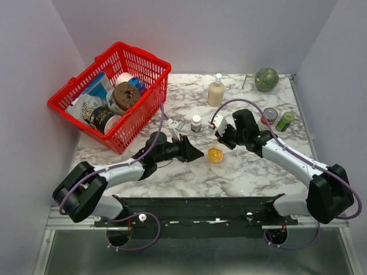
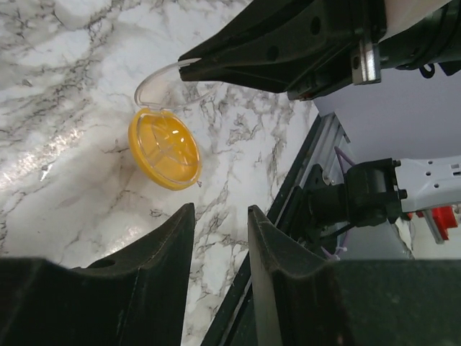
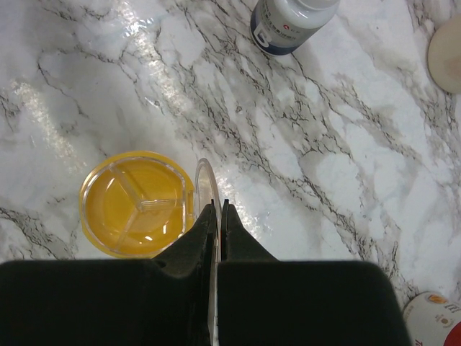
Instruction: Sort the pills into containers
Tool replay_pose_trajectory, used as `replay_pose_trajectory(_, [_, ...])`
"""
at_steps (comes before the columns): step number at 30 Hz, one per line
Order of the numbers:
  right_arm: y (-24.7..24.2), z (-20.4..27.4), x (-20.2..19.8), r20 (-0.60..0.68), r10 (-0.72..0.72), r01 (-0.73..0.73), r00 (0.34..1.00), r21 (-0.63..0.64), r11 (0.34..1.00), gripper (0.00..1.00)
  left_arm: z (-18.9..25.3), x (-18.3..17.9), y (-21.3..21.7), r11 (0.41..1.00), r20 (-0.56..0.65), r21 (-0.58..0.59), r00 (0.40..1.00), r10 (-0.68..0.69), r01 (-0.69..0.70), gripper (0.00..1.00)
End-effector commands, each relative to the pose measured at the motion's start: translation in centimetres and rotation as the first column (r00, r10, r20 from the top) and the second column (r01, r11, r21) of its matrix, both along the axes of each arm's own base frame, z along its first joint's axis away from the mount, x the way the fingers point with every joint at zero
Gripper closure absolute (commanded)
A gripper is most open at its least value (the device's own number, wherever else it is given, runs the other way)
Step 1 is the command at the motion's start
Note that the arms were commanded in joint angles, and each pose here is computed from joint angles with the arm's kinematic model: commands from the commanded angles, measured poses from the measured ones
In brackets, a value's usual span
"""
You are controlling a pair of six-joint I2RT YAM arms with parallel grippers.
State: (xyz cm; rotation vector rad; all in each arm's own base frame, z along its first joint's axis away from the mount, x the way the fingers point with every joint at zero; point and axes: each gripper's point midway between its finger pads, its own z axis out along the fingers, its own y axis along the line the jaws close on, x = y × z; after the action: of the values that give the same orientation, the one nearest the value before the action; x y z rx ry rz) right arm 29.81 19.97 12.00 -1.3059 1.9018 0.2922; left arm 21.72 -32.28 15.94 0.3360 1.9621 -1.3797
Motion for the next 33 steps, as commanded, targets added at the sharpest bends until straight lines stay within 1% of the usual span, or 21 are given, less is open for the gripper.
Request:
replay_pose_trajectory(1, [0.3,-0.4,0.5,0.021,-0.007,0.007,1.000,-0.001,1.000,0.93,0.4,-0.6,-2.2,0.991,-0.040,-0.096,0.994,-0.101,0.097,0.59])
replay_pose_trajectory(6, [0.4,-1.1,0.4,0.004,-0.004,0.004,1.000,-0.005,1.000,0.92,-1.1,0.4,-3.4,0.989,-0.085,-0.115,0.991,-0.101,0.091,0.62])
replay_pose_trajectory(7, [0.5,-1.2,0.3,0.001,-0.003,0.003,1.000,-0.004,1.000,0.92,-2.1,0.5,-3.6,0.990,-0.109,-0.108,0.989,-0.102,0.091,0.63])
replay_pose_trajectory(8, [0.6,-1.3,0.3,0.000,-0.003,0.003,1.000,-0.006,1.000,0.92,-1.8,0.7,-4.0,0.988,-0.102,-0.126,0.989,-0.107,0.094,0.65])
replay_pose_trajectory(10, [0.6,-1.5,0.3,0.000,-0.004,0.004,1.000,-0.013,1.000,0.92,-2.5,0.9,-4.5,0.987,-0.127,-0.131,0.986,-0.110,0.093,0.65])
replay_pose_trajectory(15, [0.8,-2.0,0.2,-0.004,0.002,-0.002,1.000,-0.024,1.000,0.91,-2.7,1.4,-5.6,0.986,-0.131,-0.139,0.985,-0.111,0.093,0.66])
replay_pose_trajectory(19, [1.0,-2.1,0.1,-0.007,0.005,-0.005,1.000,-0.027,1.000,0.90,-4.8,1.6,-6.0,0.993,-0.179,-0.091,0.979,-0.096,0.081,0.68])
replay_pose_trajectory(26, [0.9,-2.1,0.2,-0.001,0.003,-0.003,1.000,-0.032,0.999,0.89,-9.5,2.2,-5.0,0.997,-0.260,0.073,0.966,0.006,0.013,0.68])
replay_pose_trajectory(29, [1.0,-2.2,0.2,-0.002,0.006,-0.006,1.000,-0.033,0.999,0.88,-10.6,2.3,-4.5,0.992,-0.264,0.123,0.964,0.032,0.001,0.69])
replay_pose_trajectory(33, [1.2,-2.2,0.0,-0.005,0.015,-0.015,1.000,-0.030,0.999,0.87,-11.1,2.6,-4.3,0.988,-0.262,0.155,0.964,0.052,-0.012,0.69])
